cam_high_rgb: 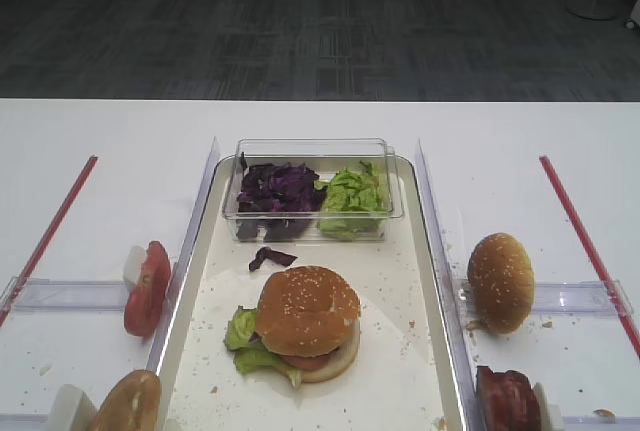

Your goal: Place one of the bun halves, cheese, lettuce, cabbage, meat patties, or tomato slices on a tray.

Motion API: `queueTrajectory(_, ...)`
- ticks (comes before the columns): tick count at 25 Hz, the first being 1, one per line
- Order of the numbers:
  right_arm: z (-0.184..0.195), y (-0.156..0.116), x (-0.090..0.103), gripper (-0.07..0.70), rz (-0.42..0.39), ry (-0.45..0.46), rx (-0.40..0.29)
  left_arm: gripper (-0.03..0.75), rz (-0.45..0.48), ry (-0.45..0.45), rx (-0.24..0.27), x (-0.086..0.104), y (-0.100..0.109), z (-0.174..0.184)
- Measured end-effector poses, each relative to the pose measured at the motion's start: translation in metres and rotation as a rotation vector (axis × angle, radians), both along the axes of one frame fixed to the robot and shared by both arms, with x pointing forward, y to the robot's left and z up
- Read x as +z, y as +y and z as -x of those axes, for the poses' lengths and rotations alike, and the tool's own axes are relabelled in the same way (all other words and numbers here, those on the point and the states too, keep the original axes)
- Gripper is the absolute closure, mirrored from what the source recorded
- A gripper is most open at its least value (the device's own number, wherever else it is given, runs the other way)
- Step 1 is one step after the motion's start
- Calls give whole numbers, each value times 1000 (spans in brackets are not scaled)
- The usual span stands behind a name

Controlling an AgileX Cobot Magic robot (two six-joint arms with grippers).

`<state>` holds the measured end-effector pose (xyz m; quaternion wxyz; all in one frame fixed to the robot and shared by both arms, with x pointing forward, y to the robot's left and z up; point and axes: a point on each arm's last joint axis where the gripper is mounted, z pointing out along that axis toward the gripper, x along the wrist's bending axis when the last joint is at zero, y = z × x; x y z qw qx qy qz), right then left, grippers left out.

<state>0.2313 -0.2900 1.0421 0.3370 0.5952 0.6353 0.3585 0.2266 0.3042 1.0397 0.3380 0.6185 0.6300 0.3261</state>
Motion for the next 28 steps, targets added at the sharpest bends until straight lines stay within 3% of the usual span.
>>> queueTrajectory(28, 0, -1, 0, 61, -27, 3, -36, 224, 2, 0, -1, 0, 0, 0)
